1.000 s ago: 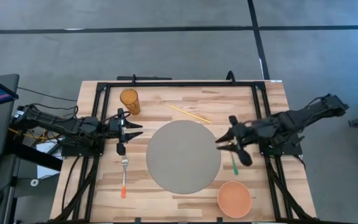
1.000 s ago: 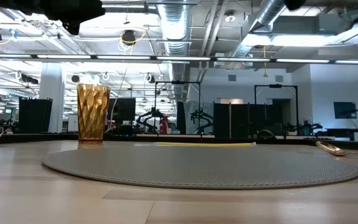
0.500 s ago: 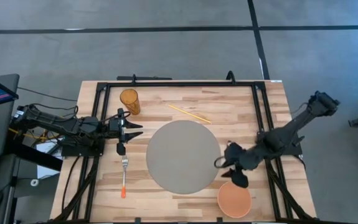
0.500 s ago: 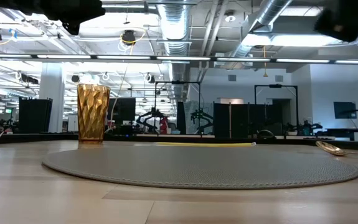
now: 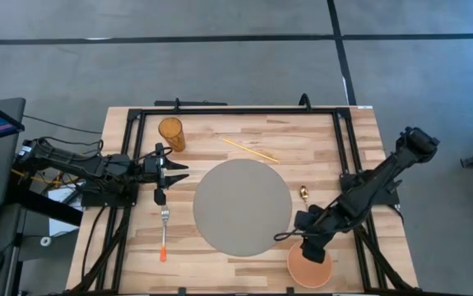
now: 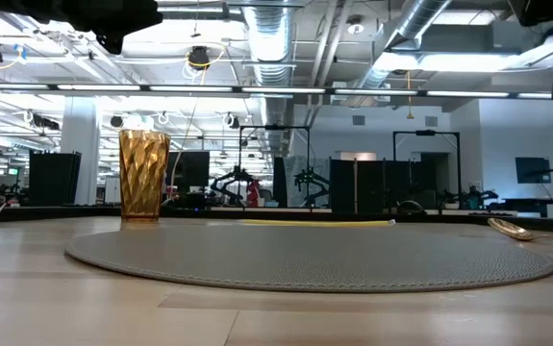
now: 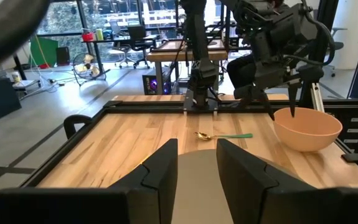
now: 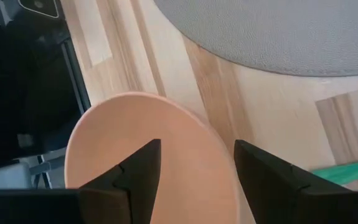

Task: Pick & Place Utensil
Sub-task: Put the orange bowl on the gray table mat, then put the orange fork into the orange bowl

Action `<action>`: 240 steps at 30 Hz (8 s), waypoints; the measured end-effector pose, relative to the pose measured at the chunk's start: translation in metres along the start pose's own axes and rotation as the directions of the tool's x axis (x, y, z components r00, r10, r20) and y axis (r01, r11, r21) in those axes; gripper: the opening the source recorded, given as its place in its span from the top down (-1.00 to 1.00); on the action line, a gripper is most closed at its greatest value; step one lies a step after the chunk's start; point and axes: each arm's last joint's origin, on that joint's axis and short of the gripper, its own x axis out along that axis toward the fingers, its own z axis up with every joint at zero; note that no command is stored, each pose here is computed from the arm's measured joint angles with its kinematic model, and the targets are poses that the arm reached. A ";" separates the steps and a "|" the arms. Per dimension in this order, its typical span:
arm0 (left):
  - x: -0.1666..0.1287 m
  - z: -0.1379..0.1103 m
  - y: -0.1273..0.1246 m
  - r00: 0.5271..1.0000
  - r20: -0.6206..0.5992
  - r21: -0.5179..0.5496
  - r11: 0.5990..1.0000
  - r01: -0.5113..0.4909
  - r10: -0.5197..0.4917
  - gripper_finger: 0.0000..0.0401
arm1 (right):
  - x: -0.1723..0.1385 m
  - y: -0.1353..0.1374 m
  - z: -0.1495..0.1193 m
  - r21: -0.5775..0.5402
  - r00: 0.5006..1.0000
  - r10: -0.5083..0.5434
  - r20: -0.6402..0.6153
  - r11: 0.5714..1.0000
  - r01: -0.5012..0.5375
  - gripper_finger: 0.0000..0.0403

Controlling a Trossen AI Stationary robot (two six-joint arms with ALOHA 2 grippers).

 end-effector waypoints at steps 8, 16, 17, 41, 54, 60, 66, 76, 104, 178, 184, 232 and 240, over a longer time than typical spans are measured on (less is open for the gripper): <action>0.000 0.000 0.000 1.000 0.000 0.000 1.000 0.000 0.000 0.44 | 0.006 -0.001 0.000 0.040 0.999 -0.037 0.007 0.999 0.036 0.03; 0.000 0.000 0.000 1.000 -0.001 0.000 1.000 0.001 -0.001 0.44 | 0.025 -0.005 -0.003 -0.032 0.992 -0.112 -0.052 0.993 0.111 0.03; 0.000 0.000 0.000 1.000 0.000 0.000 1.000 0.000 0.000 0.44 | 0.026 -0.005 -0.003 -0.032 0.992 -0.115 -0.052 0.993 0.114 0.03; 0.000 0.000 0.000 1.000 0.001 0.003 1.000 0.000 0.000 0.44 | -0.006 -0.016 0.057 -0.031 0.997 -0.016 0.069 0.999 0.018 0.97; 0.000 0.001 0.000 1.000 0.008 -0.001 1.000 0.000 0.000 0.44 | -0.035 -0.056 0.179 0.062 0.951 -0.082 0.298 0.996 0.067 0.97; 0.000 0.000 0.000 1.000 0.007 0.000 1.000 0.000 0.000 0.44 | 0.003 -0.069 0.201 0.002 0.991 -0.081 0.107 0.997 0.081 0.96; 0.000 0.000 0.000 1.000 0.007 0.000 1.000 0.000 0.000 0.44 | 0.035 -0.075 0.213 -0.011 0.990 -0.137 0.025 0.990 0.138 0.94; 0.000 0.001 0.000 1.000 0.008 0.000 1.000 0.000 0.000 0.44 | 0.048 -0.084 0.224 0.015 0.988 -0.154 0.006 0.988 0.153 0.88; 0.000 0.001 0.000 1.000 0.008 0.000 1.000 0.000 0.000 0.44 | 0.034 -0.090 0.226 0.015 0.987 -0.160 0.007 0.987 0.160 0.66; 0.013 -0.103 -0.144 0.139 -0.943 -0.267 0.442 -0.856 -0.301 0.44 | -0.134 -0.081 0.114 -0.409 0.393 0.212 0.895 0.744 0.529 0.66; 0.011 -0.103 -0.147 0.131 -0.941 -0.263 0.426 -0.866 -0.313 0.44 | -0.136 -0.086 0.117 -0.384 0.385 0.187 0.904 0.749 0.539 0.66; 0.105 -0.022 -0.084 0.613 -0.497 -0.866 0.391 -0.311 -0.614 0.99 | -0.138 -0.090 0.119 -0.351 0.372 0.170 0.912 0.793 0.498 0.66; 0.137 -0.057 -0.063 0.459 -0.465 -0.871 0.299 -0.391 -0.757 0.98 | -0.137 -0.090 0.119 -0.352 0.374 0.169 0.912 0.792 0.498 0.66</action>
